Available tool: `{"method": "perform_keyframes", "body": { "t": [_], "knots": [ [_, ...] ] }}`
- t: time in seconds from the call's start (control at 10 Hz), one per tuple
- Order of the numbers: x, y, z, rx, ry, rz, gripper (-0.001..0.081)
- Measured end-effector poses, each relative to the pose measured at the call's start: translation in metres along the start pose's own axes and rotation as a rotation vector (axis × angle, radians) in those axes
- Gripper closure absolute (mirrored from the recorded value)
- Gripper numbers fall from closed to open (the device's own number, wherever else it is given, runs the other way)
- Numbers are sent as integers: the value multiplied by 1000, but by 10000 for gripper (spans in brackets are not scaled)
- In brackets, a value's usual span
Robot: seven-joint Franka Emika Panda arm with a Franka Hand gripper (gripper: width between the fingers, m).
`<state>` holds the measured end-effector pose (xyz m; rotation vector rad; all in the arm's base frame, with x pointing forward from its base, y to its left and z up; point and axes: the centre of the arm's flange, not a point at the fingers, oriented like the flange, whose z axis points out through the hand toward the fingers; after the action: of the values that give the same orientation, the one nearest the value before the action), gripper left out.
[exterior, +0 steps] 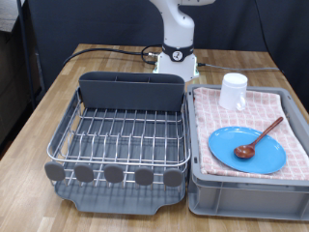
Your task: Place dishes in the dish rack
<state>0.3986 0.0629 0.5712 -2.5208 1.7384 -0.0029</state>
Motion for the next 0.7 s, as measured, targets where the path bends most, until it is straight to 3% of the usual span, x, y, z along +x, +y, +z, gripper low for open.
{"method": "perform_keyframes", "body": {
  "t": [0.3,0.7],
  "knots": [
    [-7,-8,2,26,7,-53,4],
    [-54,-46,17,27,46,-52,4]
  ]
}}
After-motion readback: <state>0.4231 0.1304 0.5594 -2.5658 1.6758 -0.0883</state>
